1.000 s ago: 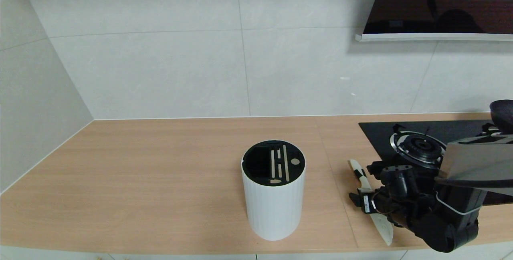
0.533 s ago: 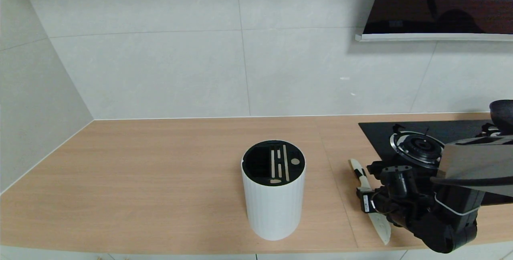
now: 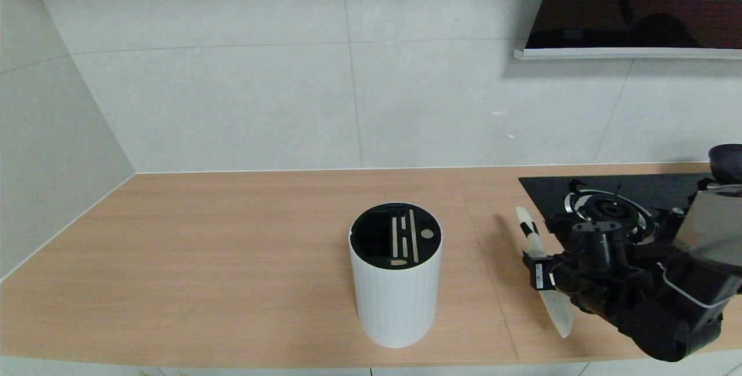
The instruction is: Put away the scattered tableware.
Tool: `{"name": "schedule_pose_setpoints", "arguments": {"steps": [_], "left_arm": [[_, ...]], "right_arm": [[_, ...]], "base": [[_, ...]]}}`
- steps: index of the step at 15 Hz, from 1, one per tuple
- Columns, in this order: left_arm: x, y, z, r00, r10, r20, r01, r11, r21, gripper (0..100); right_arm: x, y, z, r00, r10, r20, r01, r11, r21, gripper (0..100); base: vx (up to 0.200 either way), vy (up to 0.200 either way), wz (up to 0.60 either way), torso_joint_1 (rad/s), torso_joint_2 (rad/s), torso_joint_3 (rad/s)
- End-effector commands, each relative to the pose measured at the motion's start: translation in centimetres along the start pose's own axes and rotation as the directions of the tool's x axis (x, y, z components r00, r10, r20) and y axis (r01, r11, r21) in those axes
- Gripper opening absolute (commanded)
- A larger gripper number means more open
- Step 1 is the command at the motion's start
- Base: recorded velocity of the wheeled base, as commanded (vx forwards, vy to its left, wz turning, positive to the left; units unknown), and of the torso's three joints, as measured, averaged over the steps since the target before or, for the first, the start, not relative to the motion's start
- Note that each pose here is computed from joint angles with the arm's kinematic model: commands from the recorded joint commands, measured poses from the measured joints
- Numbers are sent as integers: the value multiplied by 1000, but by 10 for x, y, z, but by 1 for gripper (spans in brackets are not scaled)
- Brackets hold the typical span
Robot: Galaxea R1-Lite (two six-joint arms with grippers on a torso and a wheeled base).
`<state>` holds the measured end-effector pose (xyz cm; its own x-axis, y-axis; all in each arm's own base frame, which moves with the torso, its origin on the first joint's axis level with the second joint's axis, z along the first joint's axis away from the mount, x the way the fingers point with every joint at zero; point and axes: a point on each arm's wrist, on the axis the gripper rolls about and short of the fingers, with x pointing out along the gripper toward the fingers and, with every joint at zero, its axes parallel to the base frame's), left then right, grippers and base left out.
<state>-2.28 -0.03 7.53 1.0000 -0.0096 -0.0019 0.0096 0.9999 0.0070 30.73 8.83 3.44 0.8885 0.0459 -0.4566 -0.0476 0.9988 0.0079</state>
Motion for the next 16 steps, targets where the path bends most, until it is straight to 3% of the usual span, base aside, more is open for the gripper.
{"name": "schedule_pose_setpoints", "arguments": {"steps": [1, 3, 4, 5, 6, 7, 8, 9, 11, 12, 13, 14, 16], "left_arm": [[0, 0, 0, 1000, 3, 0, -3, 1000, -4, 100], [-1, 0, 5, 1000, 10, 23, -10, 1000, -5, 100], [-7, 0, 21, 997, 2, 79, -1, 1000, -15, 100], [-11, 0, 35, 996, -33, 86, 36, 999, -32, 100], [-10, -1, 49, 991, -134, 10, 134, 990, -35, 100], [-1, -3, 68, 967, -222, -123, 216, 974, -64, 100], [13, -4, 83, 937, -273, -219, 259, 961, -93, 100], [38, -6, 109, 904, -330, -271, 308, 943, -123, 100], [89, -8, 155, 883, -377, -280, 347, 925, -153, 100], [98, -9, 161, 883, -381, -274, 350, 923, -158, 100], [141, -19, 180, 863, -449, -232, 404, 889, -217, 100], [163, -28, 180, 849, -482, -216, 434, 870, -235, 100], [182, -48, 170, 801, -549, -240, 500, 833, -235, 100]], "right_arm": [[-60, -4, 51, 986, 36, 162, -41, 999, 28, 0], [-83, -4, 65, 974, 57, 219, -66, 997, 33, 0], [-93, -5, 71, 966, 67, 252, -78, 996, 34, 0], [-105, -3, 80, 951, 91, 297, -105, 994, 31, 0], [-117, 0, 93, 926, 129, 354, -145, 989, 18, 0], [-124, 4, 114, 895, 163, 415, -172, 985, -15, 0], [-132, 14, 129, 876, 196, 440, -197, 979, -45, 0], [-143, 25, 143, 867, 238, 438, -233, 970, -67, 0], [-159, 46, 150, 844, 334, 420, -318, 942, -109, 0], [-161, 50, 150, 836, 350, 423, -333, 936, -116, 0], [-169, 68, 144, 812, 425, 400, -399, 905, -151, 0], [-173, 79, 137, 804, 464, 372, -432, 886, -172, 0], [-178, 95, 135, 776, 517, 360, -479, 855, -197, 0]], "base": [[0, 0, 0, 0, 0, 0], [0, 0, 0, 0, 0, 0], [0, 0, 0, 0, 0, 0], [0, 0, 0, 0, 0, 0], [0, 0, 0, 0, 0, 0], [0, 0, 0, 0, 0, 0], [0, 0, 0, 0, 0, 0], [0, 0, 0, 0, 0, 0], [0, 0, 0, 0, 0, 0], [0, 0, 0, 0, 0, 0], [0, 0, 0, 0, 0, 0], [0, 0, 0, 0, 0, 0], [0, 0, 0, 0, 0, 0]]}}
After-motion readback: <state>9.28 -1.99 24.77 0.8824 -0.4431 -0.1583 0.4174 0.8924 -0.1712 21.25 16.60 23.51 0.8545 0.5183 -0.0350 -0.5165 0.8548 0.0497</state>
